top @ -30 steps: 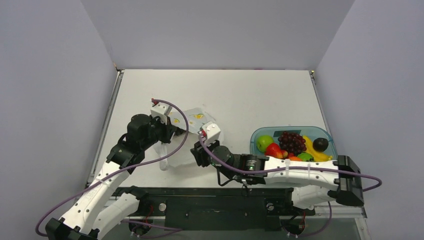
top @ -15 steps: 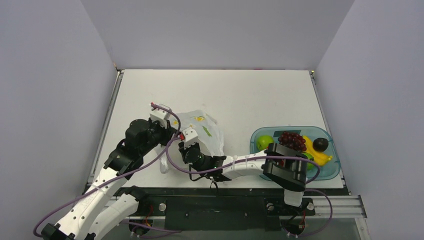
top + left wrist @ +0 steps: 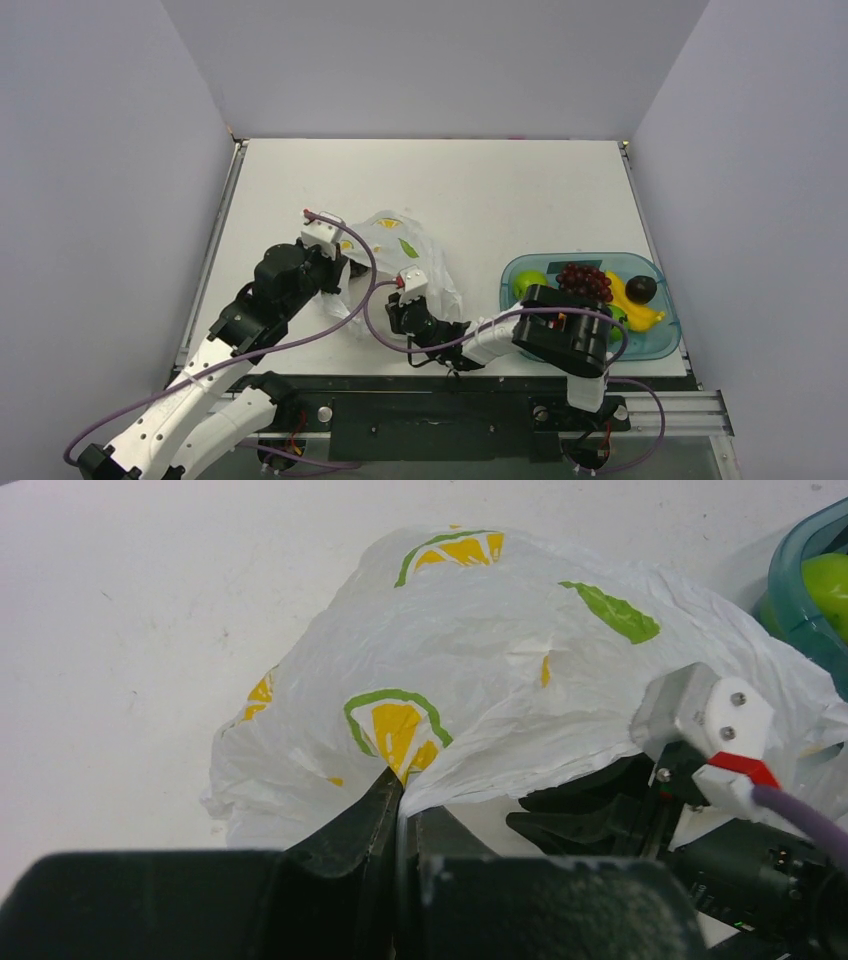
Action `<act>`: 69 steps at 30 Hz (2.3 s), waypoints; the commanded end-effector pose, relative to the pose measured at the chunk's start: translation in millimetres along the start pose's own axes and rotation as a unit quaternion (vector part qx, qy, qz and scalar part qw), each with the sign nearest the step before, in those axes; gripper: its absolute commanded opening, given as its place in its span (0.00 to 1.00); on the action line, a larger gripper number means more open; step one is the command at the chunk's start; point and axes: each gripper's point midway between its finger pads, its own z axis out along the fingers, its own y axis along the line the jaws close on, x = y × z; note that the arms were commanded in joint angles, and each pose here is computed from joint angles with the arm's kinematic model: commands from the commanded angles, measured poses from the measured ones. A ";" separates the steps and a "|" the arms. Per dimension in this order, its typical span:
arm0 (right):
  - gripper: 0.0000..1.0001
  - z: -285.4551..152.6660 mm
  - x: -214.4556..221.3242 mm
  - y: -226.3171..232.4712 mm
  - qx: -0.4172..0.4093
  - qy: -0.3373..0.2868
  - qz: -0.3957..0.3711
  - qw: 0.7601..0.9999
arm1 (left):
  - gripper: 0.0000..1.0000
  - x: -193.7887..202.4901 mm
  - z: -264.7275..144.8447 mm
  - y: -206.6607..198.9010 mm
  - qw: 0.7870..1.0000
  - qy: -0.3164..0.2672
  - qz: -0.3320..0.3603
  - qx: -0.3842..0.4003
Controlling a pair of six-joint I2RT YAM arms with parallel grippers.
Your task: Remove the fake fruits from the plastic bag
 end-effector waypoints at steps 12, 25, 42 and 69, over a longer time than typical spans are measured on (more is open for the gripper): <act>0.46 17.1 -128.2 13.1 0.023 -0.123 0.082 0.989 | 0.00 -14.0 -4.7 -14.4 0.999 -0.030 0.032 0.024; 0.83 67.2 -125.7 -9.8 0.082 -0.164 0.206 0.961 | 0.00 -6.7 0.8 -30.2 0.997 -0.017 0.048 0.056; 0.79 59.1 -131.5 -18.5 -0.049 -0.097 0.296 0.949 | 0.00 -24.3 15.0 -109.5 0.973 0.065 -0.126 0.181; 0.78 42.5 -105.9 -23.2 -0.069 -0.013 0.194 0.978 | 0.00 47.0 -35.2 -13.0 0.967 0.135 -0.189 -0.107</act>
